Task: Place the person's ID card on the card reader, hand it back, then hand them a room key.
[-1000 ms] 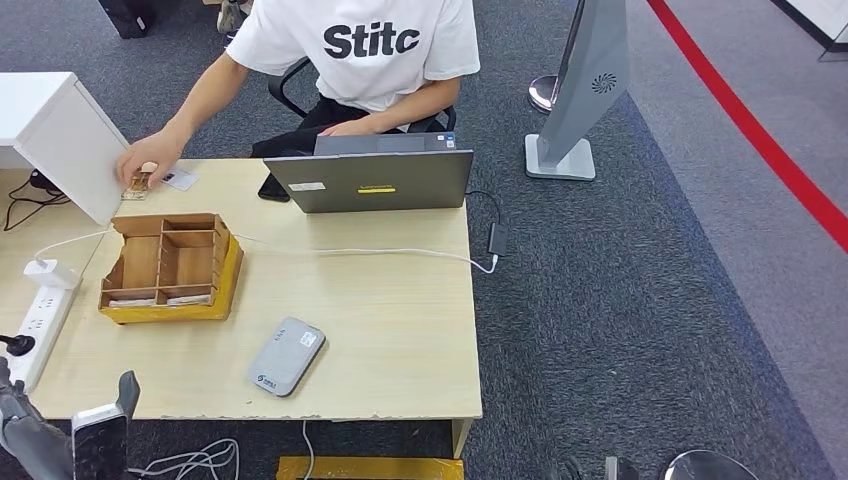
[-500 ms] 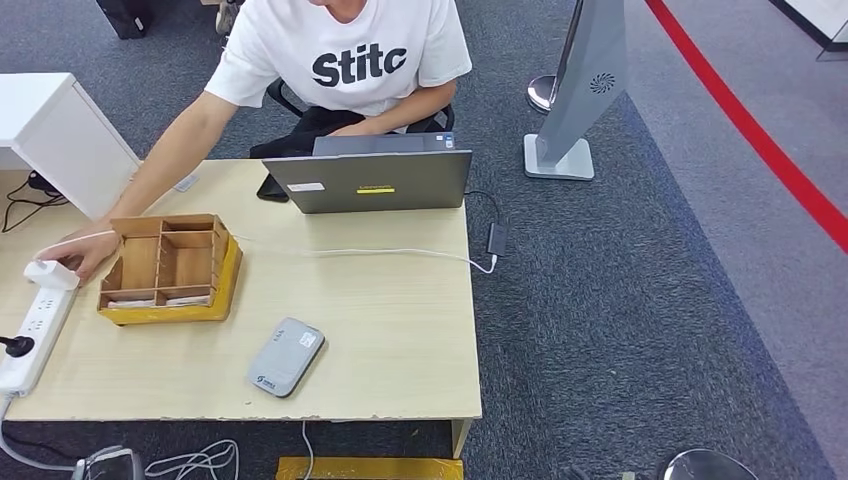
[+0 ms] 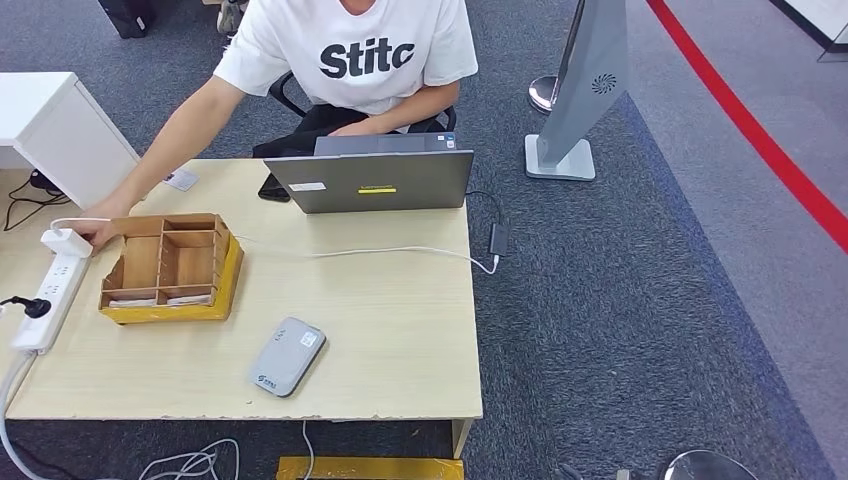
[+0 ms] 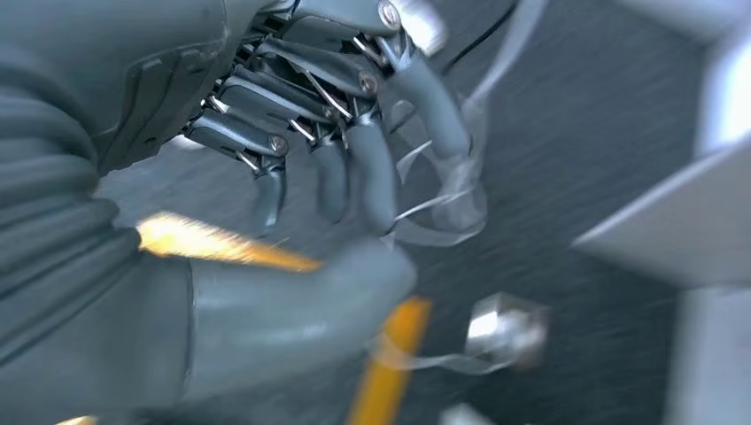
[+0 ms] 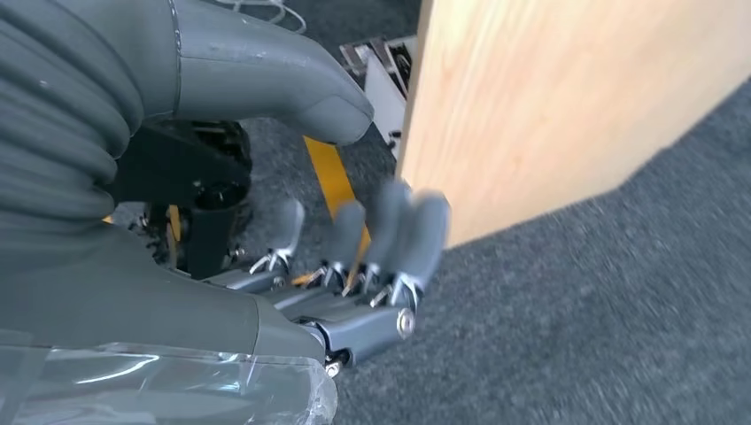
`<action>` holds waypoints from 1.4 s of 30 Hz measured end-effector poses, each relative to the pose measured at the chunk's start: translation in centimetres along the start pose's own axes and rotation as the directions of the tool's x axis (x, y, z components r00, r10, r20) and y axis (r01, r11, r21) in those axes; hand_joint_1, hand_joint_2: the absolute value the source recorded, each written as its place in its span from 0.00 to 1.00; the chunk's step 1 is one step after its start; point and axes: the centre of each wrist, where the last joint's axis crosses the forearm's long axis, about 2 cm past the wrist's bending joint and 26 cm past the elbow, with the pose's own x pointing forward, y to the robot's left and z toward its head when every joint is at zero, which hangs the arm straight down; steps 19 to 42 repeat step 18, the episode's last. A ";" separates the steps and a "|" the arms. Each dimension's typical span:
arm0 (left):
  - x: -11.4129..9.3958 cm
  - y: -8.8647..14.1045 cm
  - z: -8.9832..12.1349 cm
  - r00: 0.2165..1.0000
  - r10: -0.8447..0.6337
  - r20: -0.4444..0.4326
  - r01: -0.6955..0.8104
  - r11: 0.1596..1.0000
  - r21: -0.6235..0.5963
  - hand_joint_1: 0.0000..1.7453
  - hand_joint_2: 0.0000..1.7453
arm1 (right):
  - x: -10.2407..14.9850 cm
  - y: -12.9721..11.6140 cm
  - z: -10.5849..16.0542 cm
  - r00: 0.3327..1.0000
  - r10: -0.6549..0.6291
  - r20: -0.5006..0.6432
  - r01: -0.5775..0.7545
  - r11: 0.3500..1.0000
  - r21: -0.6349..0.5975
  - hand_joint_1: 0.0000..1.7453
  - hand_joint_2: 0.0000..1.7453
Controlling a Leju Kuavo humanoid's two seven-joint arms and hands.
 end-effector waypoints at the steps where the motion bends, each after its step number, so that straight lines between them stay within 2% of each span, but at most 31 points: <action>1: -0.4 -0.1 0.3 0.998 -0.001 -0.055 0.000 1.000 -0.011 0.00 1.00 | 0.1 0.0 0.0 1.000 0.006 -0.012 -0.006 1.000 0.007 0.00 1.00; 3: -1.0 -0.2 0.8 0.989 -0.005 -0.146 0.000 0.999 -0.032 0.00 1.00 | 0.2 -0.3 -0.1 0.999 0.029 -0.045 -0.028 0.999 0.014 0.00 1.00; 6: -1.5 -0.2 1.3 0.974 -0.013 -0.226 0.000 0.998 -0.060 0.00 1.00 | 0.2 -0.9 0.1 0.992 0.073 -0.099 -0.071 0.997 0.016 0.00 1.00; 17: -2.5 0.4 2.3 0.920 -0.124 -0.371 0.050 0.978 -0.204 0.00 1.00 | 0.3 -3.0 0.9 0.928 0.242 -0.285 -0.244 0.969 0.028 0.00 1.00; 42: -2.6 0.4 2.3 0.917 -0.131 -0.377 0.053 0.976 -0.211 0.00 1.00 | 0.3 -3.1 1.0 0.923 0.249 -0.293 -0.252 0.967 0.030 0.00 1.00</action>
